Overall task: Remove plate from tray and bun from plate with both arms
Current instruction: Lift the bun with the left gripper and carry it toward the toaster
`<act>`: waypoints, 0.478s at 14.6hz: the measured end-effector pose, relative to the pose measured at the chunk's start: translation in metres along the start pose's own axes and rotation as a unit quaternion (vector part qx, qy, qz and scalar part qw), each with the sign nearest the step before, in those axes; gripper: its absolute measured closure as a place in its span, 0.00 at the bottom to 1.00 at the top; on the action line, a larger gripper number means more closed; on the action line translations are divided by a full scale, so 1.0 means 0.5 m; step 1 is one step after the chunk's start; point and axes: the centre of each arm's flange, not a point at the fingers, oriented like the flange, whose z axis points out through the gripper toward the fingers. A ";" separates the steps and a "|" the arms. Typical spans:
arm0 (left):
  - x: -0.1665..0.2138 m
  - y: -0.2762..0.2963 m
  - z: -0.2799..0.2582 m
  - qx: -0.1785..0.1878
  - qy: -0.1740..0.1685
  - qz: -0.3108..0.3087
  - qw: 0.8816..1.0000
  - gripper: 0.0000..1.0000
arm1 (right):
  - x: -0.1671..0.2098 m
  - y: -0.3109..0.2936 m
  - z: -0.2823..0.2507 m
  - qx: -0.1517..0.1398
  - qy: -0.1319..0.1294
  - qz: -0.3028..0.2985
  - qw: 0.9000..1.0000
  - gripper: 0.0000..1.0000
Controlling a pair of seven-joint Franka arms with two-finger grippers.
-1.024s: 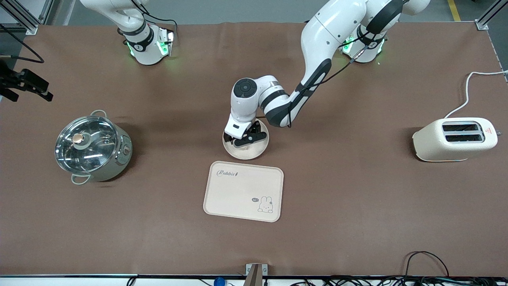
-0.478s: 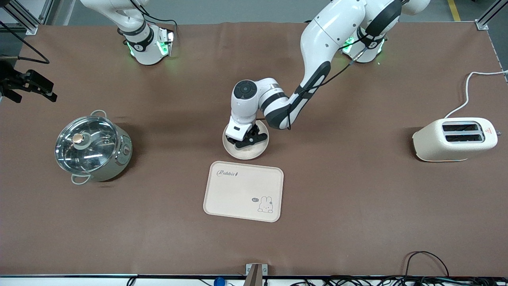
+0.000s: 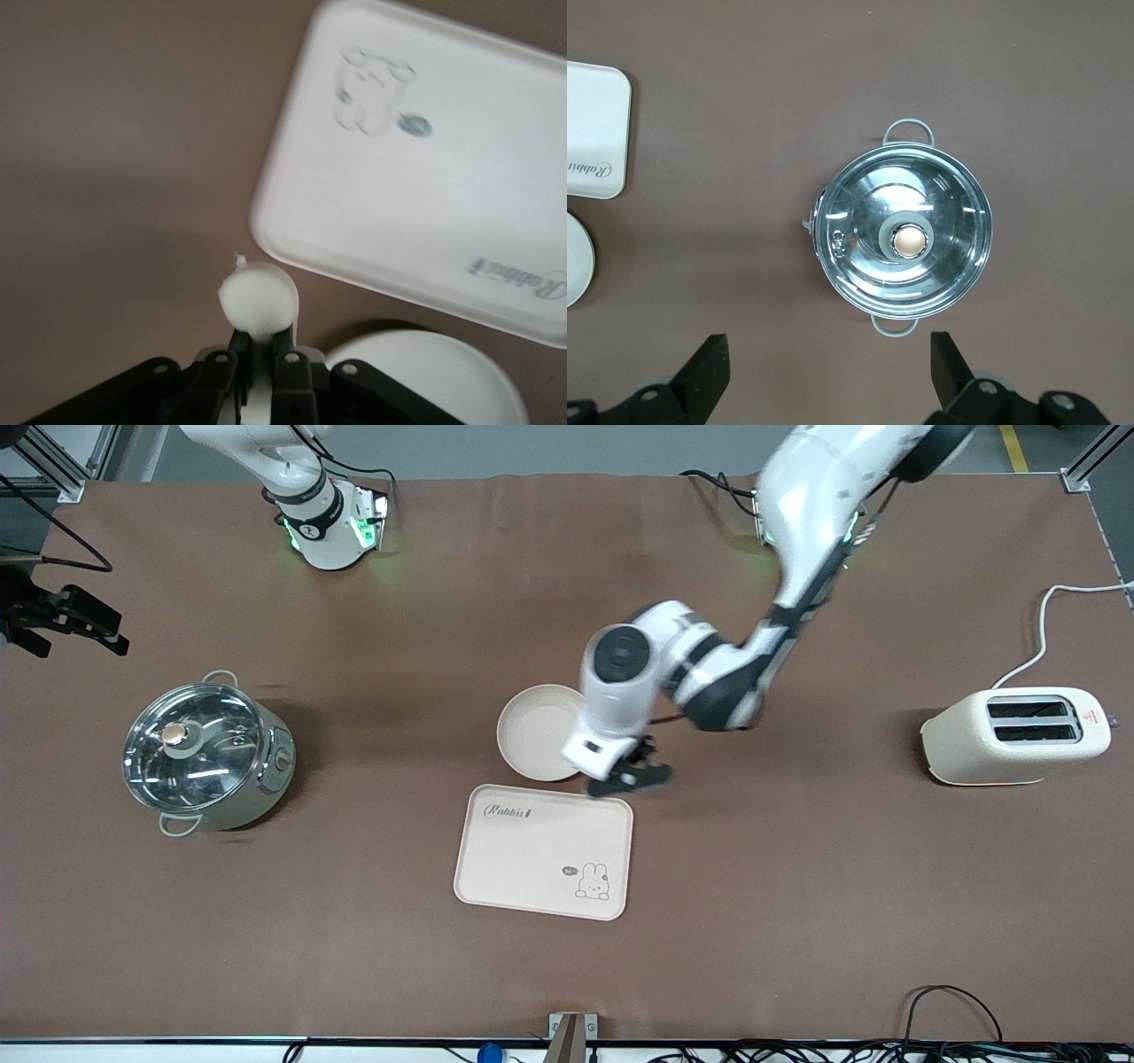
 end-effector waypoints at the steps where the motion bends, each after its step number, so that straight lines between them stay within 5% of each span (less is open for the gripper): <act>1: 0.047 -0.086 -0.017 0.001 -0.006 0.015 1.000 0.89 | 0.000 0.000 0.000 0.000 0.000 0.000 1.000 0.00; 7: 0.162 -0.500 0.088 -0.032 -0.043 0.062 0.997 0.92 | 0.001 -0.004 -0.001 0.000 0.000 -0.002 1.000 0.00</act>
